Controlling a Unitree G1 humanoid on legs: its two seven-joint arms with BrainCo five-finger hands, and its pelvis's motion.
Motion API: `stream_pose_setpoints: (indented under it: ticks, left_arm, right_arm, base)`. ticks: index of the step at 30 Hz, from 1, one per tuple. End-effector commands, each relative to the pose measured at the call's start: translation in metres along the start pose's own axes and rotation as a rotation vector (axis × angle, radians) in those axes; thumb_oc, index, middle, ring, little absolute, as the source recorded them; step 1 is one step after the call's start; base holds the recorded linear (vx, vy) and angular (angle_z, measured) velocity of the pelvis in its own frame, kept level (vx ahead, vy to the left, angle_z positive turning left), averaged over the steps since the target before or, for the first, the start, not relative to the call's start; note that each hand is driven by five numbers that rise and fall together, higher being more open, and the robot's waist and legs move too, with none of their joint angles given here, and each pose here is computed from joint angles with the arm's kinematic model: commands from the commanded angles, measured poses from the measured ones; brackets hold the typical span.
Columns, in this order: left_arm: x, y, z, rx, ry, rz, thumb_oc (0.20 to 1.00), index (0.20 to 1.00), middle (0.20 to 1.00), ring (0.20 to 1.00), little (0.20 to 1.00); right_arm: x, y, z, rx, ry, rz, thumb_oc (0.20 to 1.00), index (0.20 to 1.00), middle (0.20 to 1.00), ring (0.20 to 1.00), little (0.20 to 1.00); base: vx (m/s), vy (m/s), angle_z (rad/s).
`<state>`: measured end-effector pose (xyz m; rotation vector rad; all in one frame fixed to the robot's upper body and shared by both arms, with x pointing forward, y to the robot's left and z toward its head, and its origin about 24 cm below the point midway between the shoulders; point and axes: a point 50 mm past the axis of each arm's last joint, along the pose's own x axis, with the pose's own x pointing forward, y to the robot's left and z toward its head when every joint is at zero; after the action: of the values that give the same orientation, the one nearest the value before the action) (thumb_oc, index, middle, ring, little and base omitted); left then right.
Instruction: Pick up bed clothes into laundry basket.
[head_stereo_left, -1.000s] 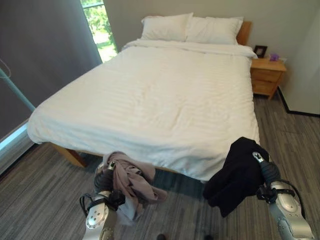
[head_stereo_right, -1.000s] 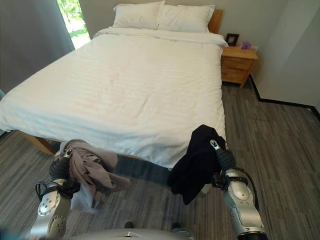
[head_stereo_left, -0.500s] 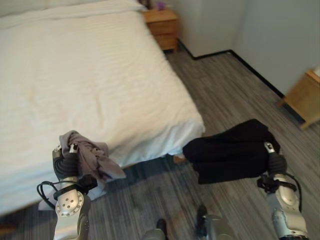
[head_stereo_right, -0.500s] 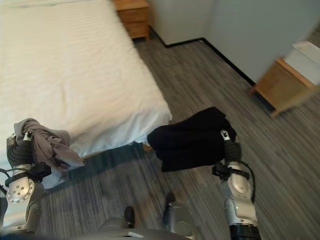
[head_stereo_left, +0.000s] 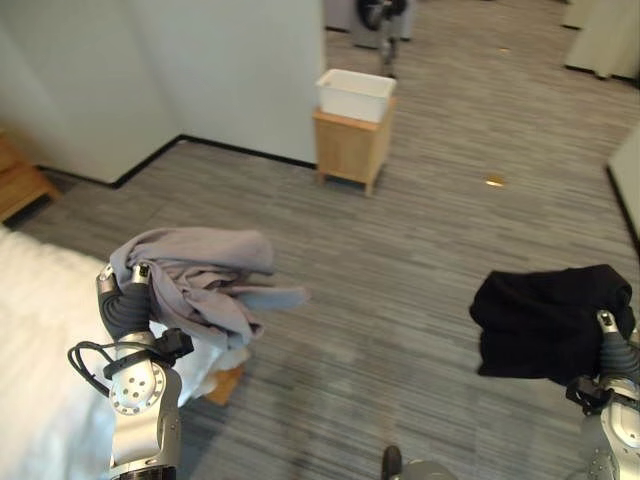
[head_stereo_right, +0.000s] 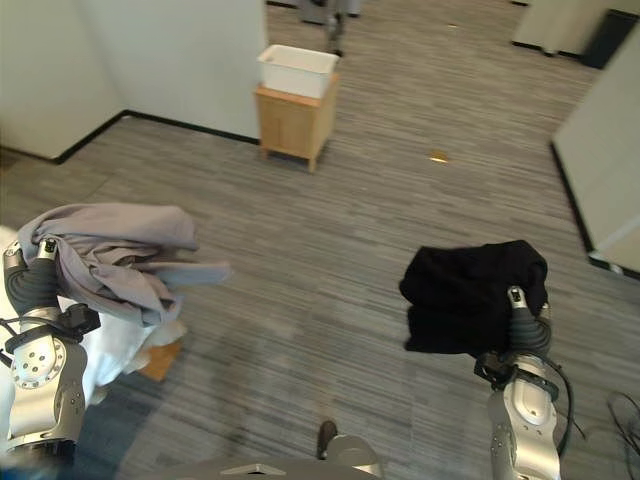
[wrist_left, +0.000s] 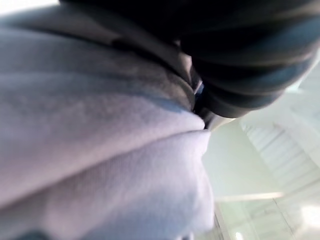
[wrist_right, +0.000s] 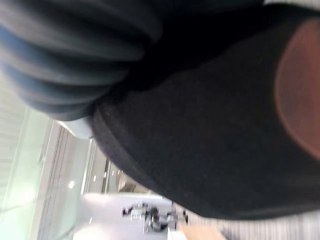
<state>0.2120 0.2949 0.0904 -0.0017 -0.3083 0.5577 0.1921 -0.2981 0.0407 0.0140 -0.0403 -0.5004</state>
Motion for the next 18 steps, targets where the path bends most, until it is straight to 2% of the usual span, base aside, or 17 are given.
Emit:
stream_pose_setpoints:
  ticks: [1, 7, 14, 18]
  left_arm:
    - [0.016, -0.005, 0.034, -0.015, -0.188, -0.056, 0.2, 0.2, 0.2, 0.2, 0.2]
    - [0.013, -0.019, 0.027, -0.076, -0.153, -0.099, 0.2, 0.2, 0.2, 0.2, 0.2]
    - [0.003, -0.004, 0.02, -0.032, -0.114, -0.077, 0.2, 0.2, 0.2, 0.2, 0.2]
    - [0.004, 0.002, 0.019, -0.022, -0.107, -0.046, 0.2, 0.2, 0.2, 0.2, 0.2]
  right_arm:
    - [0.02, 0.01, 0.044, 0.04, -0.233, 0.054, 0.2, 0.2, 0.2, 0.2, 0.2]
    - [0.012, 0.007, 0.034, 0.055, -0.2, 0.023, 0.2, 0.2, 0.2, 0.2, 0.2]
    - [0.008, 0.018, 0.022, 0.053, -0.135, 0.084, 0.2, 0.2, 0.2, 0.2, 0.2]
    - [0.017, 0.029, 0.035, 0.069, -0.195, 0.11, 0.2, 0.2, 0.2, 0.2, 0.2]
  base:
    - [0.09, -0.007, -1.0]
    - [0.09, 0.077, -0.6]
    - [0.08, 0.128, -0.13]
    - [0.09, 0.142, -0.01]
